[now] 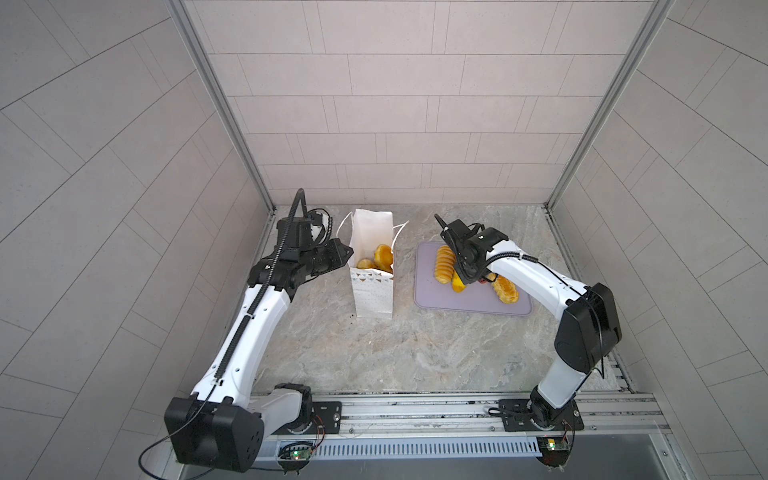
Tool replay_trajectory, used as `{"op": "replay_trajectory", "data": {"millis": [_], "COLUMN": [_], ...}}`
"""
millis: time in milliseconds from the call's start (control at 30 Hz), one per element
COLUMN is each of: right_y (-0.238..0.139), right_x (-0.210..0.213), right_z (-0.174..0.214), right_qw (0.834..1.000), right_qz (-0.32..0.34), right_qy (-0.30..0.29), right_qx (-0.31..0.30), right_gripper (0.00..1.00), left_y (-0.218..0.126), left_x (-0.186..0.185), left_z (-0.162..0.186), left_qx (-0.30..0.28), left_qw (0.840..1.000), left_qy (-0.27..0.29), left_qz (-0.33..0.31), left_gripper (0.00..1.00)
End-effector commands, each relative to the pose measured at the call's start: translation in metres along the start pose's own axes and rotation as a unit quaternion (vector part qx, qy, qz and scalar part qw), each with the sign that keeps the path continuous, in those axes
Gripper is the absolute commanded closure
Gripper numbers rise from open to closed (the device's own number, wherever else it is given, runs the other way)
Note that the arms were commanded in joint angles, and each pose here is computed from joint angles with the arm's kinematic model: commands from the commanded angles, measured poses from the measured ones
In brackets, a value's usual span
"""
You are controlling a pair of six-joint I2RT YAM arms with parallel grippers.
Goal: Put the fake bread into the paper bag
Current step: 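Lower the open tongs around the ring donut on the tray, then close the tongs on the ring donut with the right gripper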
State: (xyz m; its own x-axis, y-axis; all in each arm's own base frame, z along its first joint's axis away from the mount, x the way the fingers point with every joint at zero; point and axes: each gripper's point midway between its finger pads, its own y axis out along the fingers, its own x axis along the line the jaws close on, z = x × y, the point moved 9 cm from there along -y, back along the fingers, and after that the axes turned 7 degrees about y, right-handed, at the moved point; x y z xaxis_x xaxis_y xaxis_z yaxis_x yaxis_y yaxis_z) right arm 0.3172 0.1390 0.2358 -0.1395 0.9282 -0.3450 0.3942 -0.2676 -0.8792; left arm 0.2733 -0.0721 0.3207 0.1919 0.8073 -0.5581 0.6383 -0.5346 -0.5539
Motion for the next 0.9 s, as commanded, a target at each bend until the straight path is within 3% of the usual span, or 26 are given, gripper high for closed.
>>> {"op": "replay_trajectory", "data": {"millis": [0, 533, 767, 867], "right_y": [-0.021, -0.071, -0.099, -0.113], "right_x": [-0.013, -0.035, -0.047, -0.053], "right_z": [0.001, 0.014, 0.02, 0.021], "right_qw": [0.999, 0.992, 0.983, 0.977], "right_qz": [0.003, -0.048, -0.078, -0.093], "right_qy": [0.024, 0.064, 0.087, 0.097], "right_qx": [-0.033, -0.096, -0.145, -0.165], "right_gripper": [0.7, 0.73, 0.73, 0.73], "left_y": [-0.002, -0.003, -0.005, -0.007], "left_x": [-0.001, -0.002, -0.003, -0.005], "left_z": [0.004, 0.003, 0.0, -0.003], "left_qx": [0.003, 0.001, -0.001, -0.004], "left_qw": [1.0, 1.0, 1.0, 1.0], "left_qy": [0.007, 0.006, 0.007, 0.009], "left_qz": [0.0, 0.0, -0.001, -0.001], "left_gripper": [0.87, 0.86, 0.67, 0.65]}}
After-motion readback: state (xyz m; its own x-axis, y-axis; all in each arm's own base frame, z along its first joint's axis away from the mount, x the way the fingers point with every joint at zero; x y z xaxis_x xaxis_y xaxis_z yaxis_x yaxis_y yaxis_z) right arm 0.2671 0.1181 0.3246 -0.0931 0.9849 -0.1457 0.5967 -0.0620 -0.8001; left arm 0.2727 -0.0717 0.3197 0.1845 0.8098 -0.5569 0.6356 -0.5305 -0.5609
